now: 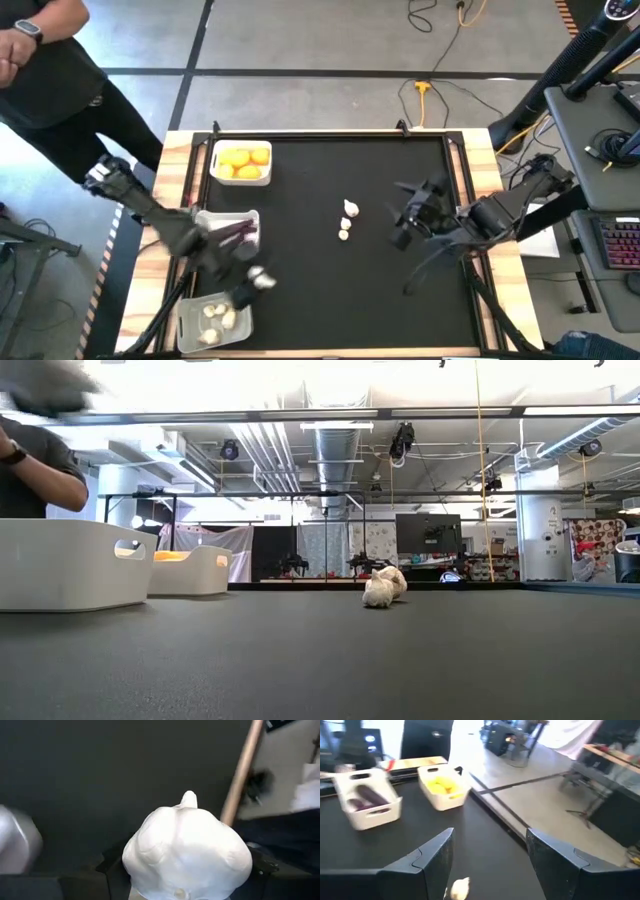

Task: Sort produce into baskets
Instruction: Put the garlic into the gray bin

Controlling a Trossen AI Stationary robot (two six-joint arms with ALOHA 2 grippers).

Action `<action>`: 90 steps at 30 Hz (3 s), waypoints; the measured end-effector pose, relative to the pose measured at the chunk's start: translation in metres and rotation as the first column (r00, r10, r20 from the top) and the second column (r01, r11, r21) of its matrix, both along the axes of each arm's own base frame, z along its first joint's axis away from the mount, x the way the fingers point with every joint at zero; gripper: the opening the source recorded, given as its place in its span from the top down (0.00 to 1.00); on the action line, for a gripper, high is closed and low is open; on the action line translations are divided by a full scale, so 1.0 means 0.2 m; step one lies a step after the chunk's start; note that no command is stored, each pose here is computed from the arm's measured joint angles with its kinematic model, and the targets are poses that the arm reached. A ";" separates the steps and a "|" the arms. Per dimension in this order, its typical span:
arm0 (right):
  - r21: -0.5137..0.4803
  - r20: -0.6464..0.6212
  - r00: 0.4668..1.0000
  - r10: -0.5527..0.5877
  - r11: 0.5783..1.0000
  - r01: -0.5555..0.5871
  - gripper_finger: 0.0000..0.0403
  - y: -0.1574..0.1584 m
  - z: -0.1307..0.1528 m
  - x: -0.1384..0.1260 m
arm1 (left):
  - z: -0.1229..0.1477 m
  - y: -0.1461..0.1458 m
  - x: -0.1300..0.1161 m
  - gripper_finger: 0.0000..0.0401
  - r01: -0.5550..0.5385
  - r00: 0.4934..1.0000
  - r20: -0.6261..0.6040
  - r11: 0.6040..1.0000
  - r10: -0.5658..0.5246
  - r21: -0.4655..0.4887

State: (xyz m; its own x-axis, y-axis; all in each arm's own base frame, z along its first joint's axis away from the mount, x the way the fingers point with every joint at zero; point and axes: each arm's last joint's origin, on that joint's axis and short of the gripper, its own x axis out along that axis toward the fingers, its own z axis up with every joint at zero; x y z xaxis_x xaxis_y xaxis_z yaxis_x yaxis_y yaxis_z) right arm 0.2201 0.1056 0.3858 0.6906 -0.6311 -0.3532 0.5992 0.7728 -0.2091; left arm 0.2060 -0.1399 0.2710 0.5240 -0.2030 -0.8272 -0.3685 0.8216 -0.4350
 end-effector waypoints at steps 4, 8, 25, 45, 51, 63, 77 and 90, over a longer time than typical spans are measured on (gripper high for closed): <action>-0.007 -0.001 0.998 -0.062 0.998 0.062 0.41 -0.07 -0.01 0.03 | 0.01 -0.17 -0.20 0.43 -0.080 0.991 -0.118 0.987 0.064 -0.136; -0.010 -0.009 0.994 -0.107 0.994 0.107 0.41 -0.12 -0.02 0.05 | -0.04 -0.31 -0.36 0.43 -0.179 0.954 -0.276 0.961 0.118 -0.209; 0.121 0.003 0.998 -0.065 0.991 0.064 0.41 -0.09 -0.03 0.05 | -0.32 -0.47 -0.48 0.42 -0.186 0.804 -0.580 0.982 0.132 -0.034; 0.142 0.037 0.998 0.044 0.989 -0.049 0.41 0.03 -0.01 0.02 | -0.27 -0.46 -0.46 0.19 -0.054 0.799 -0.600 0.999 0.047 0.006; 0.142 0.039 0.998 0.042 0.989 -0.047 0.41 0.02 -0.01 0.02 | 0.00 -0.29 -0.35 0.14 -0.066 0.893 -0.435 0.990 0.115 0.125; 0.292 0.083 0.995 0.052 0.953 -0.074 0.41 0.07 -0.02 0.00 | 0.07 0.21 0.28 0.17 -0.276 0.960 0.158 0.894 0.233 0.353; 0.481 0.172 0.984 0.039 0.869 -0.118 0.41 0.21 -0.04 -0.06 | -0.33 0.76 0.94 0.19 -0.406 0.886 0.378 0.844 0.269 0.351; 0.522 0.195 0.981 -0.008 0.847 -0.097 0.41 0.22 -0.05 -0.06 | -0.51 0.80 1.30 0.19 -0.567 0.819 0.177 0.725 0.546 0.391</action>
State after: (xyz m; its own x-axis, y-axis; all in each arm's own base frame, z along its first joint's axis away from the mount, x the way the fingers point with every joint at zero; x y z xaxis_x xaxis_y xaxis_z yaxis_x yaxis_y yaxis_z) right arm 0.2085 0.1495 0.3761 0.7986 -0.3525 -0.4878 0.5479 0.7612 0.3469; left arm 0.4657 0.0204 0.1680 0.4738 0.4865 -0.7341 -0.8051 0.5771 -0.1371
